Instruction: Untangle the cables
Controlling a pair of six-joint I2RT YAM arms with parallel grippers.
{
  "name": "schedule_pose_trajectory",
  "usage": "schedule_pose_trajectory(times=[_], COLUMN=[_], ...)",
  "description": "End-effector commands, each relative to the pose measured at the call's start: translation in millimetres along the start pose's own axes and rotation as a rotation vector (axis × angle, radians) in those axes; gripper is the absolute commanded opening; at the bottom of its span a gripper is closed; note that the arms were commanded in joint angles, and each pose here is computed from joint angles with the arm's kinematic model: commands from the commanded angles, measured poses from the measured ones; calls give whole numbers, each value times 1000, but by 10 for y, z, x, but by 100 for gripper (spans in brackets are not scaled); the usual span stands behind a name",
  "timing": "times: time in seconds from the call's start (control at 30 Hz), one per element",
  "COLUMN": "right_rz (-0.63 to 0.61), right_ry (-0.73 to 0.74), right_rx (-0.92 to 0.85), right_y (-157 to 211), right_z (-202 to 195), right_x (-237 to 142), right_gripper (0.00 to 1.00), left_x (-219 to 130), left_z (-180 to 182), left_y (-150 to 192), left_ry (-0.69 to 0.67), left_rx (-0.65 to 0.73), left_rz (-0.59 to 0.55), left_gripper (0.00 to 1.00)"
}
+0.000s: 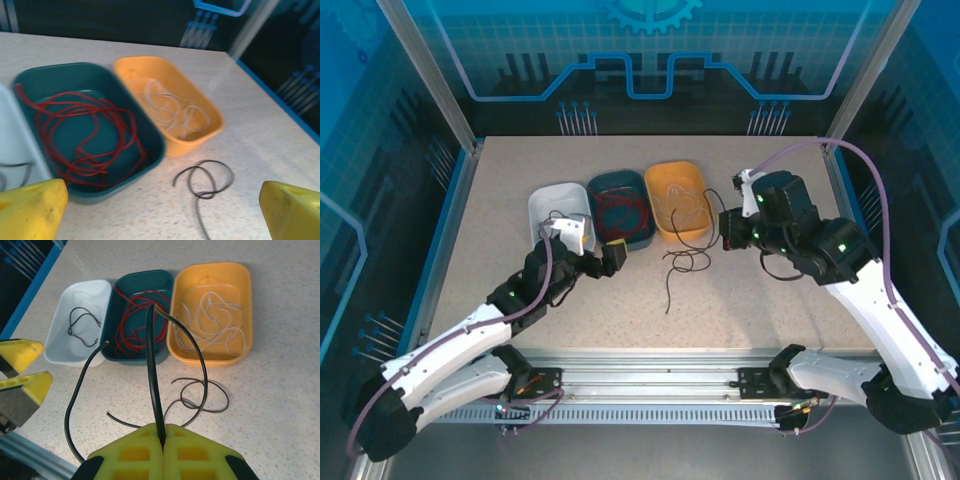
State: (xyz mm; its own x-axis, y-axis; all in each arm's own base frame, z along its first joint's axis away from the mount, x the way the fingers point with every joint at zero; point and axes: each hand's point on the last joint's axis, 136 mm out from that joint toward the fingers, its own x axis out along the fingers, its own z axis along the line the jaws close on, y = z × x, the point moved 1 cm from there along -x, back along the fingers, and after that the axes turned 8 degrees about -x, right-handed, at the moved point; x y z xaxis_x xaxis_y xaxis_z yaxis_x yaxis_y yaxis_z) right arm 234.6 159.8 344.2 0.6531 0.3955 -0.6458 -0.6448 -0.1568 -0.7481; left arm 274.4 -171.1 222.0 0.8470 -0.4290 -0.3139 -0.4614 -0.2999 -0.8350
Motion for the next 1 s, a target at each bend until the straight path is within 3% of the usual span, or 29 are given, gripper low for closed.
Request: schedule_pose_trajectory(times=[0.0,0.1,0.27,0.67,0.97], right_rz=[-43,-28,5,50,67], right_ry=[-100,-124,-130,-187,-207], right_rx=[-59,-111,-184,-305,-367], right_y=[-217,-293,-397,-533,-601], right_z=[288,471,708,1226,1542], right_x=[52,201,463,953,1352], right_gripper=[1,1,0,0,0], left_x=[-152,-323,-561,-754,-851], left_z=[489,840,1126,1368,1426], left_y=[-115,-181,-222,-168,-147], left_ry=[-247,-358,-406,-530,-551], left_rx=[-52,-154,-248,-242,-214], left_rz=[-31,-56,-120,-134,-172], left_gripper=[99,99,99,99,99])
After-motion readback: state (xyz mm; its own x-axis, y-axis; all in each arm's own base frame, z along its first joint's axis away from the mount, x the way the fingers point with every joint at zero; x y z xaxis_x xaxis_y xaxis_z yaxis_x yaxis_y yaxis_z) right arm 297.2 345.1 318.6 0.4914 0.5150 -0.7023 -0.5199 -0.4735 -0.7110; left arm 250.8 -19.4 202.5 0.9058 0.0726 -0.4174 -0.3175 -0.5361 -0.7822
